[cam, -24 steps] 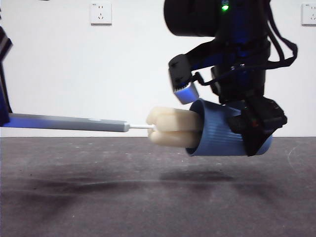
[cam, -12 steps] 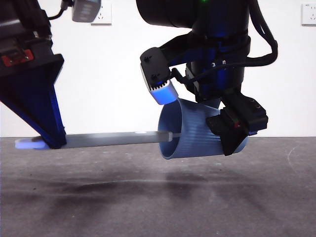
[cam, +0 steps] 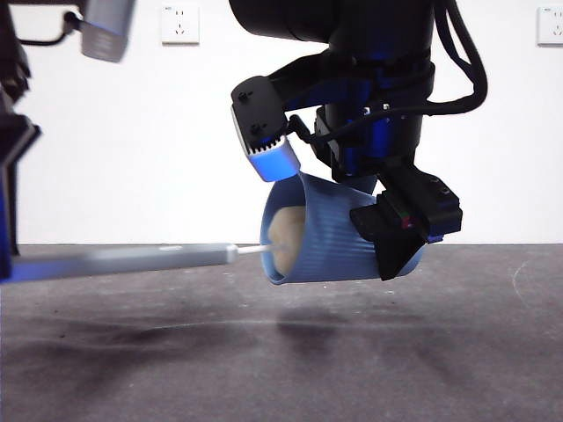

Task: Pick up the cup brush,pick up the cup,insert the brush into the cup,clean the cup,put the cup brush back,put the cup back to the fixed position on the table

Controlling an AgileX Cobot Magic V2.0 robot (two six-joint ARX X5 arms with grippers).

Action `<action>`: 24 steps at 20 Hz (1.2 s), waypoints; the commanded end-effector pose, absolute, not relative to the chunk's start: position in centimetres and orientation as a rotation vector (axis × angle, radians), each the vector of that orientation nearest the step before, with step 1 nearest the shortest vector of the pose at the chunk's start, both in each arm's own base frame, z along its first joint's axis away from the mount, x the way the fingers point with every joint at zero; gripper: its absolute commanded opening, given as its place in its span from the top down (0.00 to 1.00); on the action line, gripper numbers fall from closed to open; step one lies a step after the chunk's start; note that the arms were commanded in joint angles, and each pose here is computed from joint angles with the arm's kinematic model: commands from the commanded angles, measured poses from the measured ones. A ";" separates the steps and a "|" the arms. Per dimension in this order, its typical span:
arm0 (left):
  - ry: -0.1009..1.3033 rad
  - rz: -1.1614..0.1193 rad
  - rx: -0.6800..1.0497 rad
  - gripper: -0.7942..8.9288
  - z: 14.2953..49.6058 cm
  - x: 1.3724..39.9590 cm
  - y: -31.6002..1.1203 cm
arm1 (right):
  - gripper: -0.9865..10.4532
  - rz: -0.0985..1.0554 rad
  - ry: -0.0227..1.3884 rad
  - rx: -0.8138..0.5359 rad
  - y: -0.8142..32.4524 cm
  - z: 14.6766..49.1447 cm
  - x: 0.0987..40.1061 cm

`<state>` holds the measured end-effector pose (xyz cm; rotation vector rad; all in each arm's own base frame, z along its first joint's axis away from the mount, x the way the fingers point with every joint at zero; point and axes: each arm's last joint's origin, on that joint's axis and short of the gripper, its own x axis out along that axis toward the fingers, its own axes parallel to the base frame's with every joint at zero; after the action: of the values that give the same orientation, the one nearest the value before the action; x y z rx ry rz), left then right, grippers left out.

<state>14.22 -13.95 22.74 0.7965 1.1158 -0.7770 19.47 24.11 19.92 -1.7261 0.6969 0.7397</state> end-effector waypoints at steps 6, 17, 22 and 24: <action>1.150 -0.749 0.787 0.93 24.3 12.6 -11.6 | 0.93 0.737 0.699 -1.721 24.2 19.7 19.7; 0.999 -0.863 0.703 0.93 23.7 14.8 -14.1 | 0.93 0.739 0.694 -1.718 24.3 19.7 19.7; 0.971 -0.893 0.661 0.93 22.6 16.3 -15.7 | 0.93 0.772 0.681 -1.702 24.6 19.7 19.4; 0.958 -0.891 0.639 0.93 22.6 16.4 -15.9 | 0.93 0.772 0.680 -1.702 24.6 19.7 19.4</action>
<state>16.12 -15.46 22.31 0.6734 1.0037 -0.8785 19.53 24.05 19.92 -1.7241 0.6999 0.7411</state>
